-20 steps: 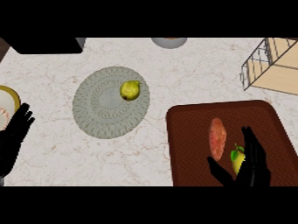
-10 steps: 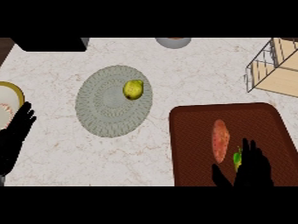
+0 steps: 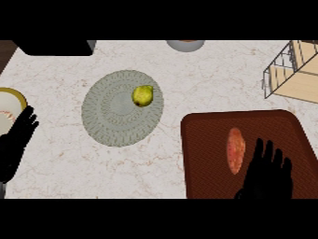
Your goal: Pick the lemon from the tray and place it in the tiered shelf
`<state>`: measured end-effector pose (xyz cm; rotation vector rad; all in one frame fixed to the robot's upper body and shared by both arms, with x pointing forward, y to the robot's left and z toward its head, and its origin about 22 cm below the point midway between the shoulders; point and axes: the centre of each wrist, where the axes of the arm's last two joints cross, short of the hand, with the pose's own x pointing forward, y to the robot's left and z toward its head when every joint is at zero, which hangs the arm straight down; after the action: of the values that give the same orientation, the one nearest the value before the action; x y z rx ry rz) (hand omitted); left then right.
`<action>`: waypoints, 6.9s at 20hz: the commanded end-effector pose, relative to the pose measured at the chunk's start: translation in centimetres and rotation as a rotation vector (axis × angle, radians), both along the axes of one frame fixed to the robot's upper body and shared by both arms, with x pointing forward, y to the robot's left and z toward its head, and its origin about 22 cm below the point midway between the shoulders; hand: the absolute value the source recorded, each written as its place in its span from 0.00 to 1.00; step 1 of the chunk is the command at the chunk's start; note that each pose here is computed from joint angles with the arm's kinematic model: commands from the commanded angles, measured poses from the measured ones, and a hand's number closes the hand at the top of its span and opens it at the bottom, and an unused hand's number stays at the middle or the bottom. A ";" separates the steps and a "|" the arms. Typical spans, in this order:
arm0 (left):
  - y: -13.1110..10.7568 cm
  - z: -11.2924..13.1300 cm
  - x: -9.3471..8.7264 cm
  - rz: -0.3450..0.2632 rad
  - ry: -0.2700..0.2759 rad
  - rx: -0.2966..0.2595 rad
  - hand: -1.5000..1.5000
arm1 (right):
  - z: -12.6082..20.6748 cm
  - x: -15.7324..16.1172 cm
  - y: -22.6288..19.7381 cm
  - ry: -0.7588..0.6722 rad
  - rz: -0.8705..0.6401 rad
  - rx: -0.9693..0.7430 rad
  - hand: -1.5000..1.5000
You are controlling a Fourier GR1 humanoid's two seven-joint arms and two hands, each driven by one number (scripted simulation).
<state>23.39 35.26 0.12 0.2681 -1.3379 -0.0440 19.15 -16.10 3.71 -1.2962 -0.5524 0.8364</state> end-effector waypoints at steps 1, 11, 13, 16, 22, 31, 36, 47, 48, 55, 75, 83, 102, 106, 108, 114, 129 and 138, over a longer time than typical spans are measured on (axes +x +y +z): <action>-0.5 -0.2 -0.6 0.004 -0.007 -0.004 0.50 | 2.5 -0.1 -0.3 0.077 -0.062 -0.042 0.00; 0.5 0.7 1.1 0.015 0.012 -0.004 0.50 | -1.6 0.9 -4.9 0.112 -0.073 -0.066 0.00; 0.9 -2.6 0.2 0.007 0.012 -0.014 0.50 | -0.8 1.2 -3.7 0.099 -0.061 -0.064 0.00; 0.4 -0.1 1.2 -0.019 0.001 -0.014 0.50 | -2.0 2.2 -2.9 0.097 -0.061 -0.046 0.00; -0.3 0.2 -0.9 -0.007 0.002 -0.004 0.50 | -3.8 2.7 -5.4 0.099 -0.050 -0.048 0.00; 0.2 0.1 0.9 -0.008 0.010 -0.021 0.50 | -5.4 3.8 -9.3 0.109 -0.080 0.034 1.00; 0.8 0.2 -1.1 0.006 -0.002 -0.006 0.50 | -7.3 2.0 -7.1 0.132 -0.016 -0.041 1.00; -1.3 0.2 0.0 -0.003 -0.013 -0.004 0.50 | -4.6 1.9 -6.2 -0.057 0.083 -0.133 1.00; -2.2 0.3 -2.7 -0.005 0.008 -0.008 0.50 | -2.5 1.2 -5.6 -0.075 0.058 -0.144 1.00; -0.7 0.3 -0.4 -0.010 -0.008 -0.003 0.50 | 3.8 4.8 -11.5 -0.248 0.649 0.197 1.00; 1.3 -0.8 -1.8 0.008 0.001 -0.012 0.50 | 23.7 -1.2 -28.1 -0.644 0.574 0.602 1.00; 0.1 -0.4 -2.0 0.005 0.004 -0.014 0.50 | 30.1 -2.2 -28.2 -0.763 0.496 0.536 1.00; -0.2 0.4 1.3 -0.029 -0.013 -0.004 0.50 | 30.7 8.5 -28.8 -0.701 0.396 0.236 1.00; 0.8 -0.2 1.0 -0.017 0.022 -0.012 0.50 | 30.3 10.4 -30.7 -0.700 0.372 0.227 1.00; -1.2 -2.0 -0.8 -0.025 -0.013 -0.023 0.50 | 30.2 10.8 -31.1 -0.713 0.354 0.257 1.00; 0.3 0.3 -0.3 -0.036 -0.004 -0.009 0.50 | 27.4 13.7 -32.9 -0.715 0.333 0.335 1.00; -1.6 -1.5 0.3 -0.034 -0.006 0.007 0.50 | 22.7 16.0 -35.4 -0.731 0.271 0.317 0.00; -1.4 0.3 1.9 -0.014 -0.012 -0.002 0.50 | 24.1 15.8 -36.1 -0.836 0.222 0.640 0.00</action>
<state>24.60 34.24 0.26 0.2490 -1.3465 -0.0619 35.14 -51.79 27.38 -1.0622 -1.4739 0.2918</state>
